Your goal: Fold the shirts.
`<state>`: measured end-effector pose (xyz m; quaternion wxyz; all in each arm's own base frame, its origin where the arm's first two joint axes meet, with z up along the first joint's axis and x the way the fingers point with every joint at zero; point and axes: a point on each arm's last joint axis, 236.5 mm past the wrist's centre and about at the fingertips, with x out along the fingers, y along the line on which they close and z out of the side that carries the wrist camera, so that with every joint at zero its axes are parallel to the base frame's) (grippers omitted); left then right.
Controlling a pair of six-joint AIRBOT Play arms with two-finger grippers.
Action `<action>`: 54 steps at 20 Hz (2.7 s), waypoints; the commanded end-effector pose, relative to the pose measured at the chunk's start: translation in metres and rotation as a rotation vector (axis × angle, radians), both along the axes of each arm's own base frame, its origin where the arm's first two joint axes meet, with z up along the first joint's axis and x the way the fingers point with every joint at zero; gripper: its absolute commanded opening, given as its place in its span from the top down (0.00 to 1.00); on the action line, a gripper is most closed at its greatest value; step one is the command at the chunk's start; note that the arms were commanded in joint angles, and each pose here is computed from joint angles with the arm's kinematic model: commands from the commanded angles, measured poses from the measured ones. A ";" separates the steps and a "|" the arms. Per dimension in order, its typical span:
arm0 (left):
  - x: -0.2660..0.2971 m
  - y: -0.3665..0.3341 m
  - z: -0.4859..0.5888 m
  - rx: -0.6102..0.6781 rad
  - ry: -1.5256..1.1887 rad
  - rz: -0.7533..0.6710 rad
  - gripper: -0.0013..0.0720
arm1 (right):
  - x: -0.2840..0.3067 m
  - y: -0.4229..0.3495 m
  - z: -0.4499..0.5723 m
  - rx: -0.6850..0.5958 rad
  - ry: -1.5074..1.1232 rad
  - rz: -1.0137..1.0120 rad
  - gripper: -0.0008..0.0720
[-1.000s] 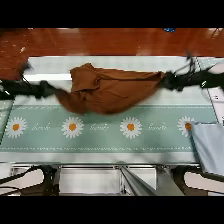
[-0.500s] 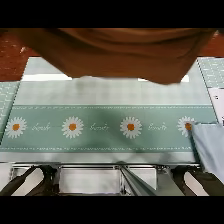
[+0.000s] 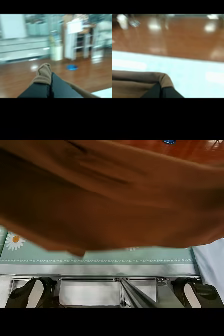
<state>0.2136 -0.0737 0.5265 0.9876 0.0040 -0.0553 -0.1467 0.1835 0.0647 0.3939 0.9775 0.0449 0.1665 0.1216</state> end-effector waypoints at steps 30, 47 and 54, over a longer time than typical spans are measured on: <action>0.249 0.120 -0.476 -0.452 1.462 0.031 0.29 | 0.284 -0.123 -0.355 0.503 0.868 -0.172 0.43; 0.021 0.071 -0.601 -0.719 1.714 0.079 0.29 | 0.081 -0.135 -0.392 0.411 0.800 -0.445 0.43; 0.011 0.030 -0.626 -0.625 1.822 0.014 0.29 | 0.076 -0.127 -0.397 0.438 0.845 -0.425 0.43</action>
